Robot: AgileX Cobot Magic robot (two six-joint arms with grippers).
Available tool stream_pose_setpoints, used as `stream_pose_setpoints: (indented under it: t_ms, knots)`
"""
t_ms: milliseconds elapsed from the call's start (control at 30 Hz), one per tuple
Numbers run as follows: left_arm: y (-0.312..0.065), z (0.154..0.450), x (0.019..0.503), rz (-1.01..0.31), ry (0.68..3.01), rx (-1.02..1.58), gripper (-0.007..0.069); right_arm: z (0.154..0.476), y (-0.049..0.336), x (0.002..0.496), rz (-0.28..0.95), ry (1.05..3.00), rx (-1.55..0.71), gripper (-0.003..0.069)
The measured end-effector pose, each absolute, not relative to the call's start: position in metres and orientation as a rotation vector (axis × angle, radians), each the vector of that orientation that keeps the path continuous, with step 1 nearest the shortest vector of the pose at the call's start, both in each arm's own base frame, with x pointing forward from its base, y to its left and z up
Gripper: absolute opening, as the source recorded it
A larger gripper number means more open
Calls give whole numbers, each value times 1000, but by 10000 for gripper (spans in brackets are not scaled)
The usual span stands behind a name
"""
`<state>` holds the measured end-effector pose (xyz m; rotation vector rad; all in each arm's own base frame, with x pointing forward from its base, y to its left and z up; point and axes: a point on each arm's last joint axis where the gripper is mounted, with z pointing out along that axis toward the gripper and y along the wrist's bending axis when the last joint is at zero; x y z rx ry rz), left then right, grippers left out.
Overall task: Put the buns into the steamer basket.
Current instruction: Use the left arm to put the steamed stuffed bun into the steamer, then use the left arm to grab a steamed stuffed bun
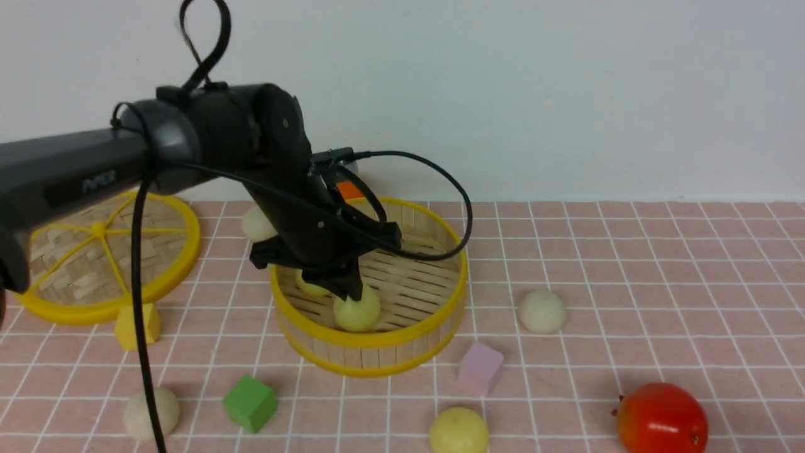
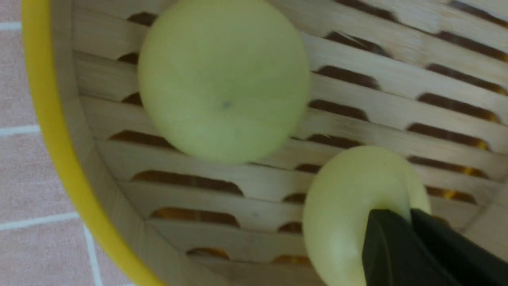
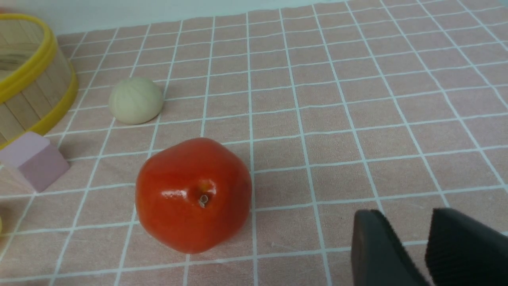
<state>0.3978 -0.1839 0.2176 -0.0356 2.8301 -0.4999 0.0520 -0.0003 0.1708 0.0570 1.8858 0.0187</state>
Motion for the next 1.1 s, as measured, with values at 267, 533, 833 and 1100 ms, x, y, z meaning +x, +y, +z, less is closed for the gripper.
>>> stream_pose_setpoints:
  t_ms: [267,533,833,1100]
  knots:
    - [-181,225,398,-444,2813,-8,244,171,0,52,19,1886,57,239]
    - [-141,314,350,-167,2750,35,362,171,0,52,19,1886,57,239]
    - [-67,274,271,23,2825,-318,244,171,0,52,19,1886,57,239]
    - [-12,237,280,-102,2751,-584,240,171,0,52,19,1886,57,239]
